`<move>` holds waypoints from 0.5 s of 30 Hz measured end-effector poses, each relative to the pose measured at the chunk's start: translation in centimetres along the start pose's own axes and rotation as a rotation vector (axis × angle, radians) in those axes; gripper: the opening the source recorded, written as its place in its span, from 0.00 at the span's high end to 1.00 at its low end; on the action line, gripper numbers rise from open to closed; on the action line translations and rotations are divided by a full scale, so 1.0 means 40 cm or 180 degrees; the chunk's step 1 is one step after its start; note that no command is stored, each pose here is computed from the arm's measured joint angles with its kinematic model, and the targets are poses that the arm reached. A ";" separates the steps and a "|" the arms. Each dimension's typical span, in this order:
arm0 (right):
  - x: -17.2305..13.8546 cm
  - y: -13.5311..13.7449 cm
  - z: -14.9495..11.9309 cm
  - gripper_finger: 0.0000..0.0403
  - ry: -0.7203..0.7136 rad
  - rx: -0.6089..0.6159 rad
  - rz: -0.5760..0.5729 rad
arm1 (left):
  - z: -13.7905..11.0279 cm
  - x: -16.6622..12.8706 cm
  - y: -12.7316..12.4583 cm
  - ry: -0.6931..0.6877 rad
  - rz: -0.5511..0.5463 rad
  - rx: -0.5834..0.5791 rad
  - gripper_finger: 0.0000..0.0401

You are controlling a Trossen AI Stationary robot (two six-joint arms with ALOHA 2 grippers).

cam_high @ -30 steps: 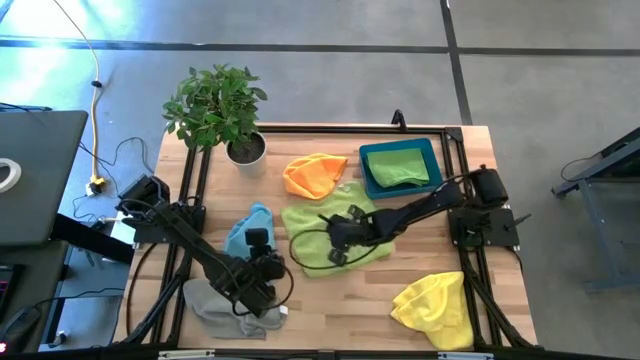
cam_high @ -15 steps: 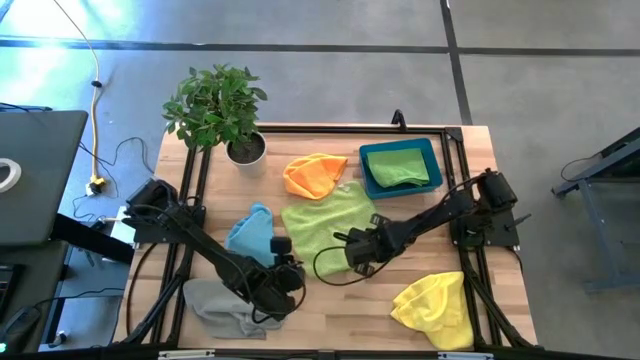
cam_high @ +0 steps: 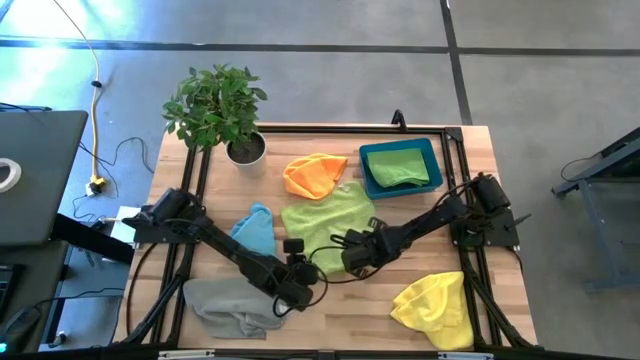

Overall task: Fold microfiber towels
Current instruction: Fold the light green microfiber cloth

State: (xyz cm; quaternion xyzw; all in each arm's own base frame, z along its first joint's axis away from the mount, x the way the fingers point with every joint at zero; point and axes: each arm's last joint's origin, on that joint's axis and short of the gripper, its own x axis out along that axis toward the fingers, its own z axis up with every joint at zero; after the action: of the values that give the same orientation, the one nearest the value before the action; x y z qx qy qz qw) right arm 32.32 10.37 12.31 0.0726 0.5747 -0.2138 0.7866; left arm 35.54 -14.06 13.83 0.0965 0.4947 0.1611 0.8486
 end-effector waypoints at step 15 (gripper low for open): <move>-0.006 0.029 -0.009 0.75 -0.0180 0.0148 0.0090 | -0.028 0.079 0.055 0.0372 0.0677 0.0179 0.74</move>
State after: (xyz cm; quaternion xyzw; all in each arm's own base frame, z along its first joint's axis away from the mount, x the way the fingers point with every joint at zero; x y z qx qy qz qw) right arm 32.43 11.58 12.26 0.0930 0.5460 -0.2179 0.8036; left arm 35.64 -10.86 11.42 0.1625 0.5346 0.2416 0.7933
